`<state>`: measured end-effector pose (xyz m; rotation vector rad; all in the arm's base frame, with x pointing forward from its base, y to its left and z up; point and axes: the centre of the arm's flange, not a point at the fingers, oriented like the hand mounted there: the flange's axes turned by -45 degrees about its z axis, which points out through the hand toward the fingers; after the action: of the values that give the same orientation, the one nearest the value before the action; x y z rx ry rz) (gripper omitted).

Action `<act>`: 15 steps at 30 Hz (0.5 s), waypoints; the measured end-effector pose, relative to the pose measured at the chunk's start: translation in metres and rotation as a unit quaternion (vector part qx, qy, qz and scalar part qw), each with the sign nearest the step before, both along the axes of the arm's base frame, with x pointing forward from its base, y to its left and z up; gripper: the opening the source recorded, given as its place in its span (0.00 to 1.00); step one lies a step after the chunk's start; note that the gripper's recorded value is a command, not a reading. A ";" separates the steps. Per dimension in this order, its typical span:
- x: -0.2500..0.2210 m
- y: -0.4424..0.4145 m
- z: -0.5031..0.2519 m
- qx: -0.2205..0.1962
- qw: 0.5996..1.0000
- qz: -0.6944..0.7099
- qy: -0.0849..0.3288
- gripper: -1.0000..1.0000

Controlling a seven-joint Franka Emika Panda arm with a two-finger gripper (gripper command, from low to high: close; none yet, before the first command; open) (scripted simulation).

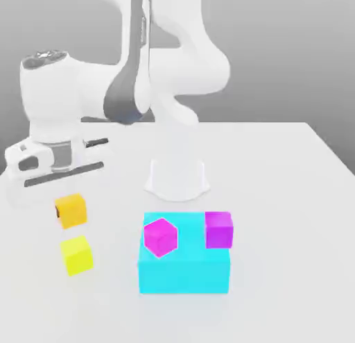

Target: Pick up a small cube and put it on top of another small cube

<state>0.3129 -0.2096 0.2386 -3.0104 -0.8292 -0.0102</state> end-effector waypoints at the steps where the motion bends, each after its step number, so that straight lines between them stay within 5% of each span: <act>1: 0.001 0.000 -0.002 0.002 1.000 0.000 -0.001 0.00; 15: -0.001 -0.001 -0.051 -0.002 1.000 -0.002 -0.002 0.00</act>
<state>0.3118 -0.2105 0.1874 -3.0176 -0.8249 -0.0141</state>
